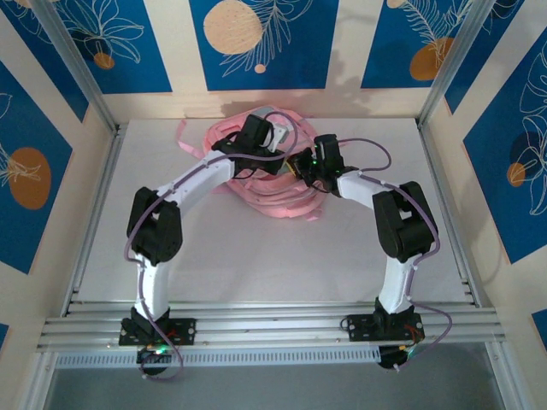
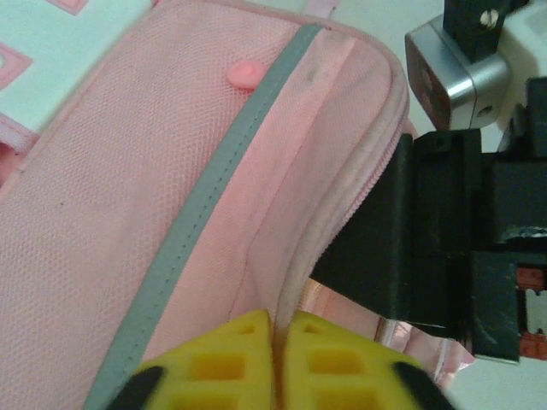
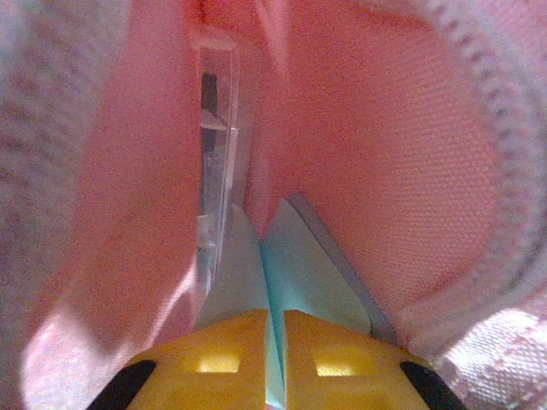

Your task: Pack the student bag

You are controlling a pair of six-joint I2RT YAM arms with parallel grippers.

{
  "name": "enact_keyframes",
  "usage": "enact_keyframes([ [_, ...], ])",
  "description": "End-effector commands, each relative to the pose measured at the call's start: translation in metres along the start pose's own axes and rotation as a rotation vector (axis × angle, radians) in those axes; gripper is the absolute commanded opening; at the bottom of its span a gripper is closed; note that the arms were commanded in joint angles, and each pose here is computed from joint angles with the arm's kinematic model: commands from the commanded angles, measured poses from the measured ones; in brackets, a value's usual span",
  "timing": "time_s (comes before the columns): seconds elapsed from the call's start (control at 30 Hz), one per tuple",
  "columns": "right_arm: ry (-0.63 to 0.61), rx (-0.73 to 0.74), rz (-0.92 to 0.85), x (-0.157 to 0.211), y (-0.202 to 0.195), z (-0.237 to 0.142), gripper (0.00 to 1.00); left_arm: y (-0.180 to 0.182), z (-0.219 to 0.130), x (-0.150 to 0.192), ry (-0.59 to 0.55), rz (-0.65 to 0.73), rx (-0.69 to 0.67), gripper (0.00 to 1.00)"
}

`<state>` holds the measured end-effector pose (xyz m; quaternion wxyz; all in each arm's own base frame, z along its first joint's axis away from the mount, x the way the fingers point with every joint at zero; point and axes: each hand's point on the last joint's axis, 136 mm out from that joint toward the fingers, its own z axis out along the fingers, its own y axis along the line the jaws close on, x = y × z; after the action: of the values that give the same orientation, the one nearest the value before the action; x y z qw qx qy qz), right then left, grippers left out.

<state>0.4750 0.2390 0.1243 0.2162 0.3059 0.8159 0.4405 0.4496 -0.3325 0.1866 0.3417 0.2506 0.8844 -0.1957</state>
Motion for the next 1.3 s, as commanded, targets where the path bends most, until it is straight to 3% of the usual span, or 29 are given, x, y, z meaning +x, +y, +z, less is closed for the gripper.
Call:
enact_keyframes([
  [0.0,0.03,0.009,-0.034,0.008,-0.005,-0.018,0.17,0.002,-0.047,-0.027,-0.096,-0.072,0.001,0.4],
  [0.07,0.043,0.014,-0.055,0.013,-0.005,-0.03,0.19,0.009,-0.057,-0.029,-0.115,-0.106,-0.011,0.58],
  [0.1,0.048,0.026,-0.068,0.016,-0.006,-0.037,0.21,0.013,-0.061,-0.029,-0.124,-0.122,-0.014,0.6],
  [0.33,0.102,0.109,-0.201,0.04,-0.012,-0.076,0.35,0.056,-0.078,-0.004,-0.143,-0.271,-0.051,0.67],
  [0.5,0.115,0.181,-0.278,0.054,-0.017,-0.093,0.45,0.077,-0.061,0.027,-0.109,-0.458,0.018,0.67],
  [0.67,0.122,0.211,-0.344,0.068,-0.017,-0.101,0.5,0.078,-0.036,0.035,-0.119,-0.574,0.109,0.65],
  [1.0,0.13,0.221,-0.401,0.104,-0.017,-0.094,0.5,0.084,0.015,0.061,-0.034,-0.658,0.141,0.5],
  [1.03,0.127,0.217,-0.408,0.106,-0.015,-0.092,0.5,0.085,0.018,0.065,-0.025,-0.667,0.141,0.46],
  [1.13,0.132,0.207,-0.434,0.115,-0.009,-0.085,0.5,0.08,0.02,0.071,-0.027,-0.696,0.173,0.18],
  [1.27,0.132,0.211,-0.488,0.128,0.0,-0.074,0.5,0.059,0.008,0.064,-0.073,-0.77,0.26,0.0],
])
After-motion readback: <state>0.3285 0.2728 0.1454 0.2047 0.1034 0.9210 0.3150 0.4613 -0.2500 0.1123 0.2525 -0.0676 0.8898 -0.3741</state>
